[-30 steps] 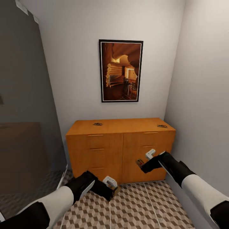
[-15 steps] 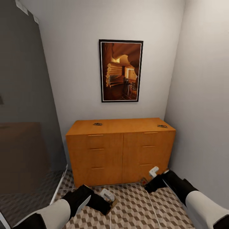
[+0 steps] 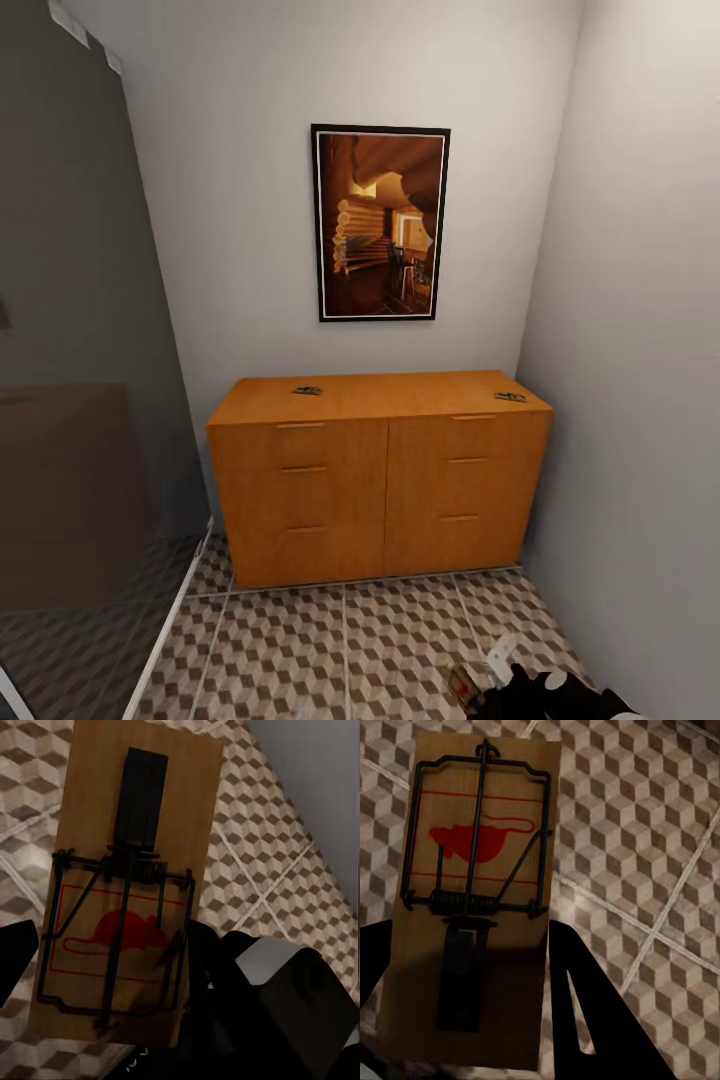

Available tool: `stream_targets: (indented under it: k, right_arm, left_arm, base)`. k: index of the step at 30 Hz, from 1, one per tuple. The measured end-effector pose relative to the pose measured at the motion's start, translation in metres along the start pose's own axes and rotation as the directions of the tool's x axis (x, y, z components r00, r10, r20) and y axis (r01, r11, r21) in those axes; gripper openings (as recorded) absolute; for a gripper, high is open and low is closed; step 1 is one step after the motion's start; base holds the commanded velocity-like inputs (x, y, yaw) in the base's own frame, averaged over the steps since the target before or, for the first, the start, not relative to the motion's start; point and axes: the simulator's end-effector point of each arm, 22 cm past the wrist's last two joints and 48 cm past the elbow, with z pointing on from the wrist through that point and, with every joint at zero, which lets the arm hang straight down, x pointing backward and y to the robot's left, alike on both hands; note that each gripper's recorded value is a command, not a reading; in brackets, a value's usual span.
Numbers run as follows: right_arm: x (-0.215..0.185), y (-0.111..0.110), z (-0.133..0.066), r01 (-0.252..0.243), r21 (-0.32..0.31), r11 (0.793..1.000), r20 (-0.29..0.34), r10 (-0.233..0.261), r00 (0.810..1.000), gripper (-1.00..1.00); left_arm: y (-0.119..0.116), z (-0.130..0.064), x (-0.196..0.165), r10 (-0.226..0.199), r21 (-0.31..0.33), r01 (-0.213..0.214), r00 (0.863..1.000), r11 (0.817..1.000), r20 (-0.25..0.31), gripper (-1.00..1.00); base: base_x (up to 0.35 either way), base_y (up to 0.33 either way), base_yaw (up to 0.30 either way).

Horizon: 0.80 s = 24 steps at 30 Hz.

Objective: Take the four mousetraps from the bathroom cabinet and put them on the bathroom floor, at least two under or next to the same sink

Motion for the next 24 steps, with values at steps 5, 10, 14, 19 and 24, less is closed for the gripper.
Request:
stream_targets:
  k: [5, 10, 14, 19, 24]
  right_arm:
    - [0.020, 0.012, 0.002, -0.010, -0.015, 1.000, -0.021, 0.009, 1.000, -1.00]
    - [0.042, 0.026, 0.004, -0.017, -0.033, 0.999, -0.047, 0.016, 0.999, -1.00]
    - [0.050, 0.032, 0.004, -0.019, -0.040, 0.999, -0.055, 0.017, 0.998, -1.00]
    - [0.048, 0.042, 0.006, -0.009, -0.054, 0.999, -0.025, 0.008, 1.000, -1.00]
    - [0.045, 0.044, 0.006, -0.009, -0.055, 0.998, -0.016, 0.008, 1.000, -1.00]
  left_arm:
    - [-0.003, 0.002, 0.012, -0.013, 0.005, 0.014, 1.000, 1.000, -0.011, -1.00]
    - [-0.004, 0.002, 0.019, -0.022, 0.006, 0.022, 1.000, 1.000, -0.018, -1.00]
    - [-0.004, 0.002, 0.020, -0.024, 0.006, 0.024, 1.000, 1.000, -0.018, -1.00]
    - [-0.005, 0.002, 0.020, -0.024, 0.006, 0.024, 1.000, 1.000, -0.018, -1.00]
    - [-0.004, 0.001, 0.019, -0.024, 0.003, 0.024, 1.000, 1.000, -0.015, -1.00]
  base:
    - [0.000, 0.000, 0.000]
    - [0.000, 0.000, 0.000]
    - [0.000, 0.000, -0.034]
    - [0.000, 0.000, -0.233]
    - [0.000, 0.000, -0.283]
